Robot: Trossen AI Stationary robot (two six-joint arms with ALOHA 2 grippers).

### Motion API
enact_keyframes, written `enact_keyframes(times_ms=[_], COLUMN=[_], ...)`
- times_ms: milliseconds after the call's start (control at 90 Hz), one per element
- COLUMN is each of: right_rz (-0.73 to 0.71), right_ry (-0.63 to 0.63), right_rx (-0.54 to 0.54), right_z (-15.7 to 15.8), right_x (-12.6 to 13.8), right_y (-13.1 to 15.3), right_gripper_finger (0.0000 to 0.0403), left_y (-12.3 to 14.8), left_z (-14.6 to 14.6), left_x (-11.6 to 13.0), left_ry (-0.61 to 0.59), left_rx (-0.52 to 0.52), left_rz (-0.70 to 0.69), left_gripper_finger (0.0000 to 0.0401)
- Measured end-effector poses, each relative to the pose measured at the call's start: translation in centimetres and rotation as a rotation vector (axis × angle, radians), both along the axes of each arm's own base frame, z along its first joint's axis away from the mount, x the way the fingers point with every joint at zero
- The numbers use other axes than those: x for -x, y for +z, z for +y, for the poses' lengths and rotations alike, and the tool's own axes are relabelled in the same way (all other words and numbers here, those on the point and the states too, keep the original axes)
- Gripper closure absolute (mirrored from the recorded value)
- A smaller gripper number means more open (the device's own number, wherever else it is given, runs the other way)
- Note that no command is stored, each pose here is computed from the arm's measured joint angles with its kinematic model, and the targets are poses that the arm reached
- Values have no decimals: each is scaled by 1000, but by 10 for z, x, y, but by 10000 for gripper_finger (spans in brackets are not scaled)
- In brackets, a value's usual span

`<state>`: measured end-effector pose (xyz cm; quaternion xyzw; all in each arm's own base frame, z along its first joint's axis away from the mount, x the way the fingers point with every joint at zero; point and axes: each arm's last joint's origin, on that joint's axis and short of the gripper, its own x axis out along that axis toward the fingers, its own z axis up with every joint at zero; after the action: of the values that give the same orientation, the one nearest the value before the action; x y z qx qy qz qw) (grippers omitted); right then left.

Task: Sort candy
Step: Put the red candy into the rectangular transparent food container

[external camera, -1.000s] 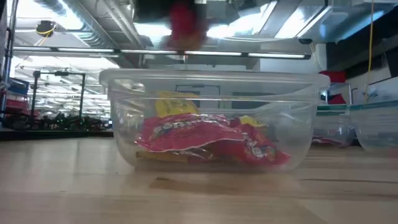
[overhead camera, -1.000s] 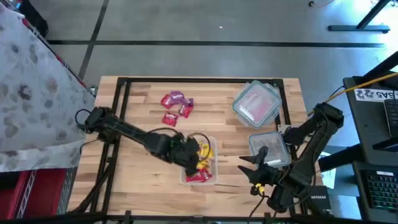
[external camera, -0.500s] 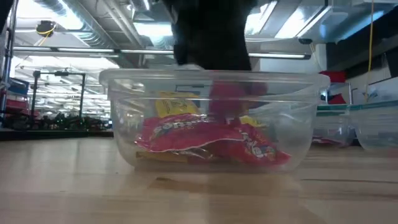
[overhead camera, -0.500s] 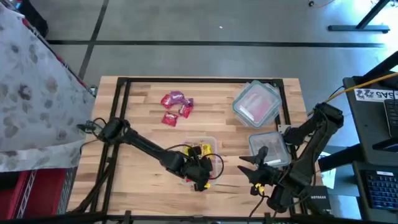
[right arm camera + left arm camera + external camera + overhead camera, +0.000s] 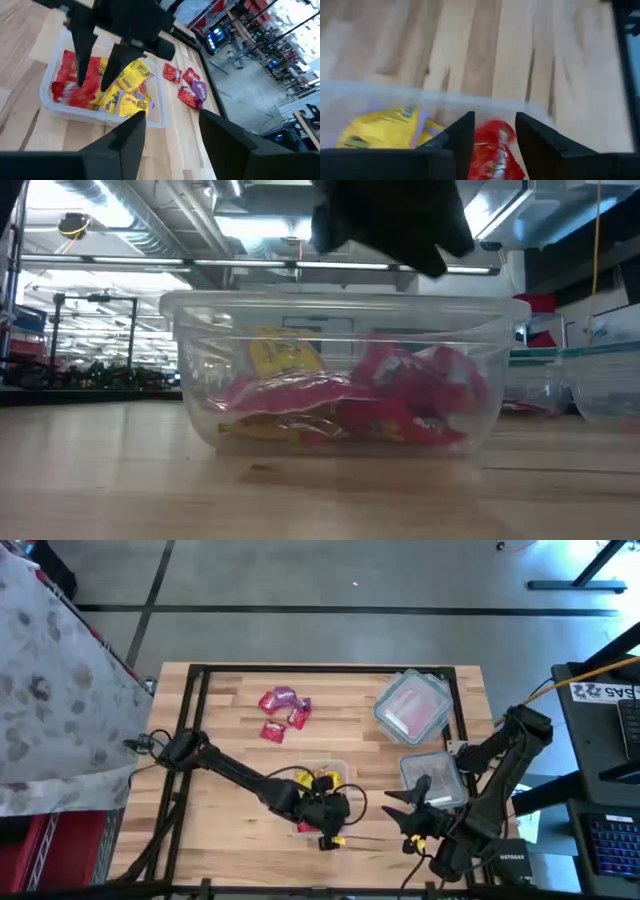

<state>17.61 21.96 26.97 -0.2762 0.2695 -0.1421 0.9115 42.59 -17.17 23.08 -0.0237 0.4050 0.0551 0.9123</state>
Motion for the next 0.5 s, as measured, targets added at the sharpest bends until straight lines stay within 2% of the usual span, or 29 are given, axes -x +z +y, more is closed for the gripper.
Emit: enact_keyframes(times_ms=[111,178,311,422,500], right_rz=[-13,-20,-13,-7,-5], right_ry=[-4,-6,-3,-1,0], right_rx=[4,3,-3,-7,-6], right_z=[0,0,0,1,1], right_x=[0,0,0,0,0], right_y=[0,1,0,0,0], right_gripper_finger=[231,231,231,231,231], left_y=[4,7,7,6,9], left_z=[3,8,41,82,110], left_x=[5,10,29,45,52], left_ry=[4,71,362,610,769], left_rx=[-65,-125,-254,-316,-347], left_rz=[63,117,296,474,544], left_gripper_finger=[274,274,274,274,274])
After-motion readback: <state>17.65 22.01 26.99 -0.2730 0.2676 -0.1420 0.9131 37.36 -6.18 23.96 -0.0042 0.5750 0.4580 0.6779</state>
